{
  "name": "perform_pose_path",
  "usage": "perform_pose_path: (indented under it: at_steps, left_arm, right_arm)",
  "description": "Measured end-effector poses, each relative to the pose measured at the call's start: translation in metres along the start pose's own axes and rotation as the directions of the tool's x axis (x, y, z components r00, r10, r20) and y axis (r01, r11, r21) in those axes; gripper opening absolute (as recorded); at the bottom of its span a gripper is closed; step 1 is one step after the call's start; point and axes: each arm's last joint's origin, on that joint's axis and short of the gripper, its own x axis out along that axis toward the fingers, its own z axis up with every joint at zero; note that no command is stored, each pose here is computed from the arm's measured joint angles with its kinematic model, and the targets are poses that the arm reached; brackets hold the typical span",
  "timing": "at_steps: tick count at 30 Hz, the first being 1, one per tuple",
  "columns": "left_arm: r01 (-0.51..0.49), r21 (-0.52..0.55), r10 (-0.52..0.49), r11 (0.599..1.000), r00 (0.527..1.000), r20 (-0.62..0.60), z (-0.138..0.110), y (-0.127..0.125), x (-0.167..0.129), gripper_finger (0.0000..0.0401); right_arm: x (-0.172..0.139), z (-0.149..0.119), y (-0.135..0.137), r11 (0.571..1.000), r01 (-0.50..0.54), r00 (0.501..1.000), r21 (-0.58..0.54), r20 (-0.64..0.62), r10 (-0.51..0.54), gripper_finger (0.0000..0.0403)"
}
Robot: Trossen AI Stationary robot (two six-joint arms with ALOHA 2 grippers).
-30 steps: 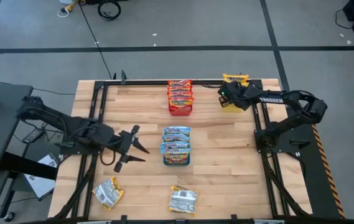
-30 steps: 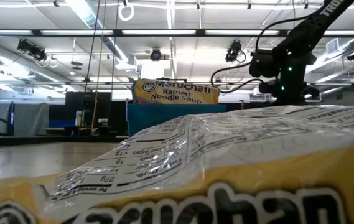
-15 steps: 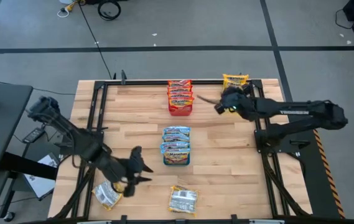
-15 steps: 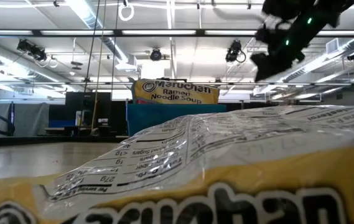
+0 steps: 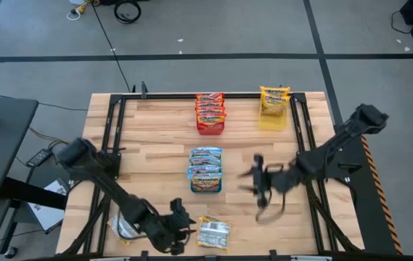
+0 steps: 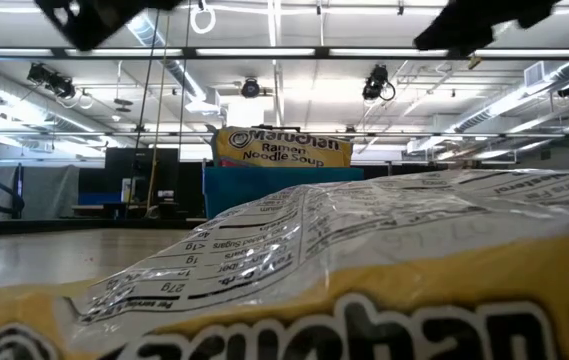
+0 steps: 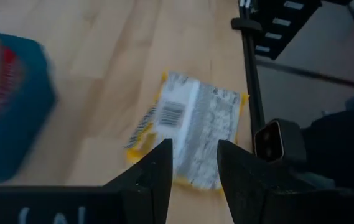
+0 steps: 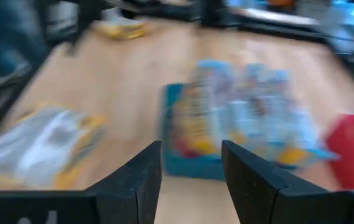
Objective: Sort Maruchan noodles
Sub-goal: Put the yellow noodle pack into the yellow bin
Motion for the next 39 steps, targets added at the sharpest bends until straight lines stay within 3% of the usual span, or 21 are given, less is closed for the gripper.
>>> perform_pose_path:
  at_steps: [4,8,13,16,20,23,26,28,34,39]
  left_arm:
    - [0.033,-0.036,-0.031,0.999,0.998,0.052,-0.018,-0.010,0.035,0.0130]
    - [0.064,-0.007,-0.063,0.998,0.994,0.087,-0.022,-0.028,0.062,0.0130]
    - [0.069,0.013,-0.070,0.998,0.994,0.089,-0.024,-0.044,0.081,0.0130]
    - [0.053,-0.006,-0.053,0.999,0.996,0.074,-0.026,-0.043,0.086,0.0130]
    - [0.031,-0.072,-0.029,0.997,0.999,0.021,-0.025,-0.040,0.083,0.0130]
    - [0.080,-0.133,-0.075,0.988,0.996,0.038,-0.011,-0.050,0.066,0.0130]
    - [0.114,-0.100,-0.108,0.988,0.992,0.070,-0.008,-0.061,0.050,0.0130]
    - [0.086,-0.073,-0.081,0.994,0.994,0.076,-0.017,-0.066,0.045,0.0130]
    - [0.022,-0.113,-0.015,0.993,0.998,0.058,-0.040,-0.072,0.039,0.0130]
    - [-0.035,-0.095,0.043,0.995,0.995,0.088,-0.046,-0.074,0.034,0.0130]
  right_arm:
    - [0.006,0.000,0.054,0.987,-0.152,0.988,-0.052,0.010,0.153,0.0171]
    - [0.019,0.000,0.106,0.963,-0.255,0.966,-0.086,0.010,0.257,0.0171]
    - [0.047,-0.013,0.158,0.941,-0.320,0.947,-0.112,-0.066,0.314,0.0171]
    - [0.066,-0.026,0.175,0.939,-0.328,0.942,-0.109,-0.110,0.316,0.0171]
    - [0.090,-0.041,0.179,0.962,-0.249,0.965,-0.110,-0.112,0.237,0.0171]
    - [0.104,-0.046,0.173,0.975,-0.209,0.973,-0.073,-0.115,0.199,0.0171]
    - [0.117,-0.052,0.164,0.980,-0.187,0.972,-0.071,-0.155,0.174,0.0171]
    - [0.120,-0.051,0.157,0.983,-0.163,0.972,-0.078,-0.185,0.146,0.0171]
    - [0.092,-0.048,0.136,0.970,-0.055,0.945,-0.237,-0.326,-0.026,0.0171]
    - [0.055,-0.037,0.146,0.954,-0.122,0.947,-0.272,-0.321,0.030,0.0171]
